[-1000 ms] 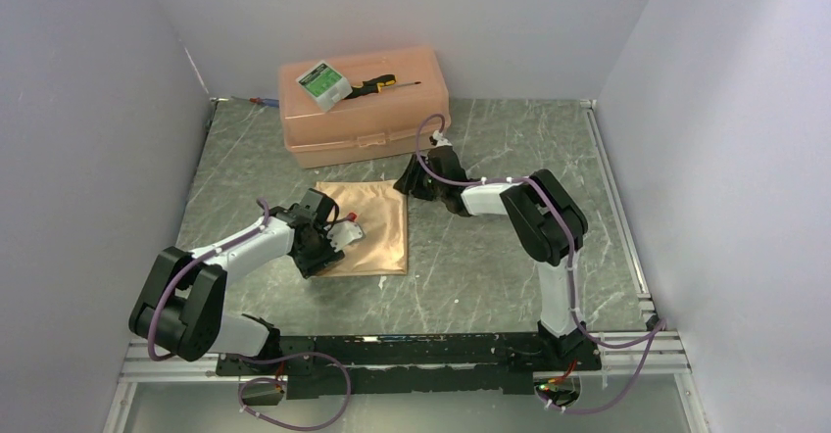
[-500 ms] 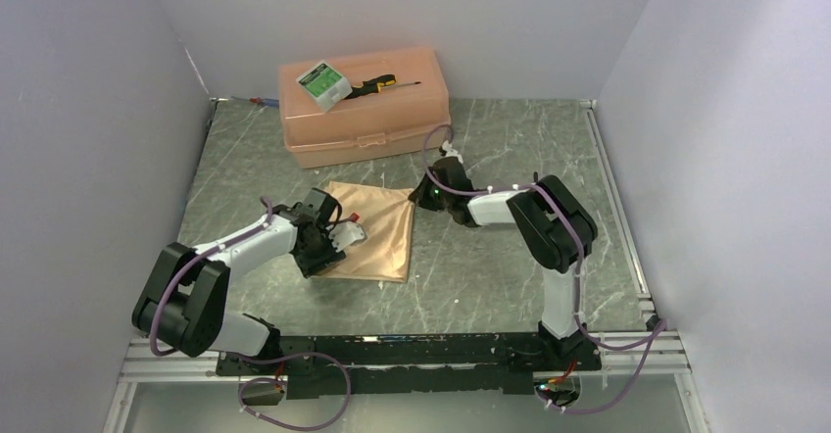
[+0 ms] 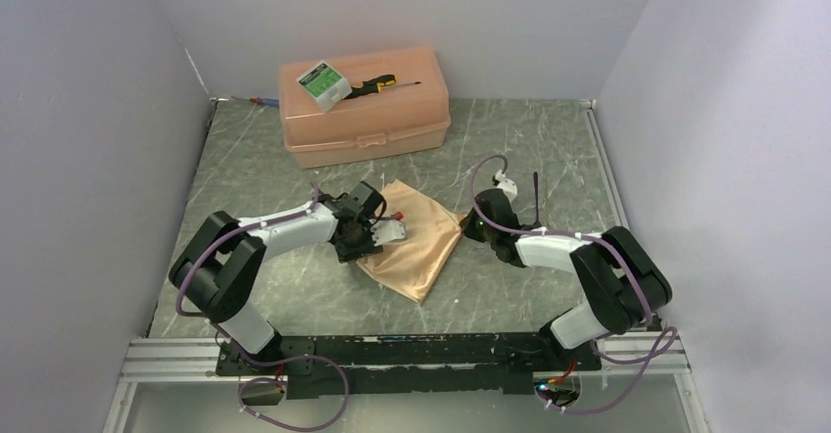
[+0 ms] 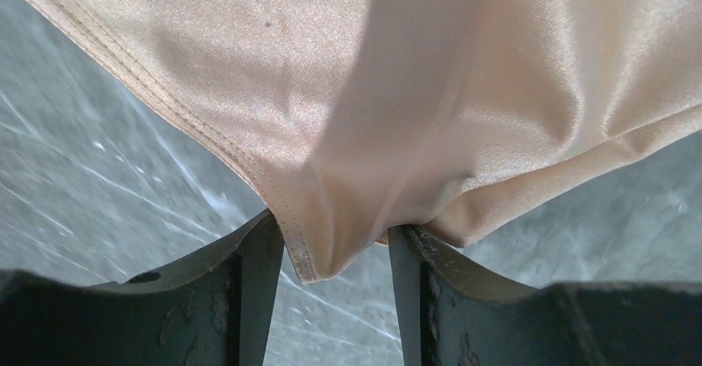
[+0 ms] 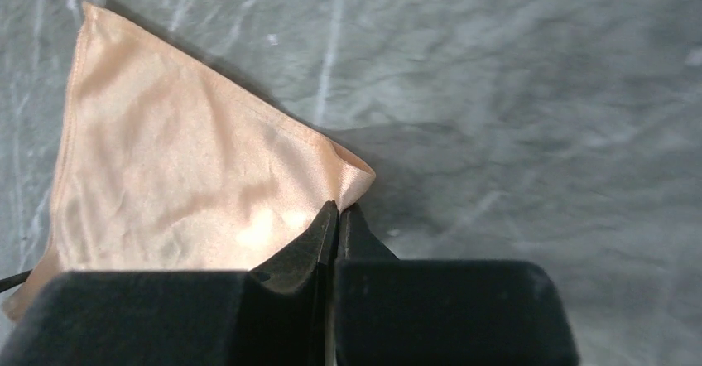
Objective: Fold the napkin into a case and place the utensils inside
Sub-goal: Move the square-folded napkin to the center of the board, then pick up the top corner of the square-folded napkin from the center of the board.
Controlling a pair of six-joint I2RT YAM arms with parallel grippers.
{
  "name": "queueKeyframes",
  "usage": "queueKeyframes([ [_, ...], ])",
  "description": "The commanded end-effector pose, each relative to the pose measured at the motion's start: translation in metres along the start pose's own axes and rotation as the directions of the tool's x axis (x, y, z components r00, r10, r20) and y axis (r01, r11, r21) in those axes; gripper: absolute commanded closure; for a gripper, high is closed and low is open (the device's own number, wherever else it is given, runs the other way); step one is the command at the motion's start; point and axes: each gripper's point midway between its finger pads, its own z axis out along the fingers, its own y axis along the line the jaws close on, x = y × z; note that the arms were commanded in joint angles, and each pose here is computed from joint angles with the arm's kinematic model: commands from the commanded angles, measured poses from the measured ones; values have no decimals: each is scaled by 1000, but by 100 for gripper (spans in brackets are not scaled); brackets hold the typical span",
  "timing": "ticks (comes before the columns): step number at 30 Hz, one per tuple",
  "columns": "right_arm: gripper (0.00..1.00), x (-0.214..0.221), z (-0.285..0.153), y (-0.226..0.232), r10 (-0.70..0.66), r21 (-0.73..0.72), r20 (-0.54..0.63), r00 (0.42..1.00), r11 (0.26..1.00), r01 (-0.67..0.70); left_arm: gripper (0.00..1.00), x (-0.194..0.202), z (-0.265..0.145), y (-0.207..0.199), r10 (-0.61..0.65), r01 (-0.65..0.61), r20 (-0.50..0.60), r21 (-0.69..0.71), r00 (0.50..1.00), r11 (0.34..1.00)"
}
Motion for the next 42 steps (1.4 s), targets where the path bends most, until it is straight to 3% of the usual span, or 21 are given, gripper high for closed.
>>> queueKeyframes([
  [1,100,-10,-9,-23,13,89,57,998,996,-18,46,-32,18,3,34,-34,73,-5,997,999],
  [7,99,-8,-15,-35,10,130,50,999,991,-16,46,-10,20,-1,87,-86,27,-38,996,996],
  [10,84,-8,-18,-27,-2,100,26,1000,995,-1,43,-3,16,0,101,-100,17,-56,995,993],
  [17,57,-48,-39,6,-80,31,85,993,997,78,15,-31,-23,25,133,-122,115,-97,984,988],
  [25,19,-99,-46,59,-270,-75,172,947,955,286,10,-41,-71,38,9,-30,227,89,974,996],
  [30,17,-103,-9,107,-403,-223,148,903,876,427,11,-34,-75,48,-90,59,246,132,965,989],
  [35,17,-94,18,141,-460,-345,265,847,775,529,17,-43,-64,59,-326,292,258,162,909,943],
  [38,20,-80,44,149,-495,-388,207,844,751,535,21,-44,-49,50,-423,378,233,214,876,901],
  [42,27,-64,70,154,-533,-437,136,835,724,533,24,-37,-28,41,-458,414,211,223,863,883],
])
